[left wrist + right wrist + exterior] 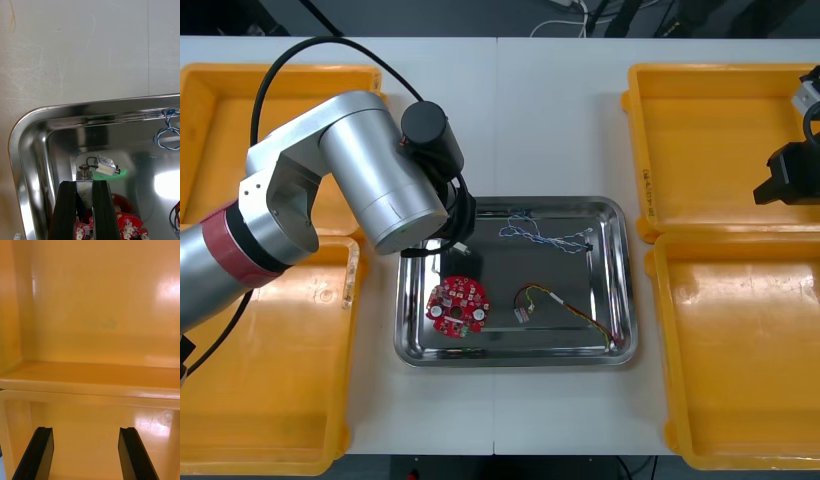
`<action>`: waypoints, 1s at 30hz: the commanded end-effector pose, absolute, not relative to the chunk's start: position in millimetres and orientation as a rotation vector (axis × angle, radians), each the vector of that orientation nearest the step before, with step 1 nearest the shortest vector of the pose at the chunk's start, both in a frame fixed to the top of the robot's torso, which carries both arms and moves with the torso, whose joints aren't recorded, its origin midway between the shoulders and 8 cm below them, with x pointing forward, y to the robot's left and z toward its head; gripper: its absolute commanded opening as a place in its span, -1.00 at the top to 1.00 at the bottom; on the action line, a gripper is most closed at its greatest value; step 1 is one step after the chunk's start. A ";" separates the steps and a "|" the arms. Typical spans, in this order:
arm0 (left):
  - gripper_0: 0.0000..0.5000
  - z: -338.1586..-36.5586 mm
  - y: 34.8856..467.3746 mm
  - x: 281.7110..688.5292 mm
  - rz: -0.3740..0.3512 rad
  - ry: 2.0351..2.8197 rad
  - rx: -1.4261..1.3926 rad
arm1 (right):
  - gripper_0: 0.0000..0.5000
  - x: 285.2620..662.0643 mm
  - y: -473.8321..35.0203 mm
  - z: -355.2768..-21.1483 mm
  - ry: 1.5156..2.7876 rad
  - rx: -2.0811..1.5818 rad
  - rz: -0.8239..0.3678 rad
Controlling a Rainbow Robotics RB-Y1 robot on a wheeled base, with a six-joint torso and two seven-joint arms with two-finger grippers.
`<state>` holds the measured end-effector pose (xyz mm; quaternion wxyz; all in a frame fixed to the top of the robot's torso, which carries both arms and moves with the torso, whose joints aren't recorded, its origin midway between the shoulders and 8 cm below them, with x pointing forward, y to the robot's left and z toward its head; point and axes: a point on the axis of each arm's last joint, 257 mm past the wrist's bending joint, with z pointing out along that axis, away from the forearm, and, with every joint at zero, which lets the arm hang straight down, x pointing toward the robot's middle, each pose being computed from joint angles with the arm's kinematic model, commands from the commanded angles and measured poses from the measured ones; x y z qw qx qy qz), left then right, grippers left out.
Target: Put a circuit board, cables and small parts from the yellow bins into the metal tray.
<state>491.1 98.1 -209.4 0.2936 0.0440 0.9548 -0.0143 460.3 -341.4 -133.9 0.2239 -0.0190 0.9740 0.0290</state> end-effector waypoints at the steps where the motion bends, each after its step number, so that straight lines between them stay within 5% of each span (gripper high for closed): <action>1: 1.00 -219.2 74.6 482.3 -0.121 2.531 0.064 | -1.00 455.5 -361.9 -129.6 2.666 0.043 0.059; 27: 0.99 -243.3 65.8 495.2 -0.190 2.507 0.024 | -1.00 434.3 -402.5 -139.7 2.705 0.111 -0.074; 30: 0.87 -242.9 66.3 495.5 -0.191 2.507 0.017 | -1.00 432.2 -400.8 -138.4 2.713 0.115 -0.059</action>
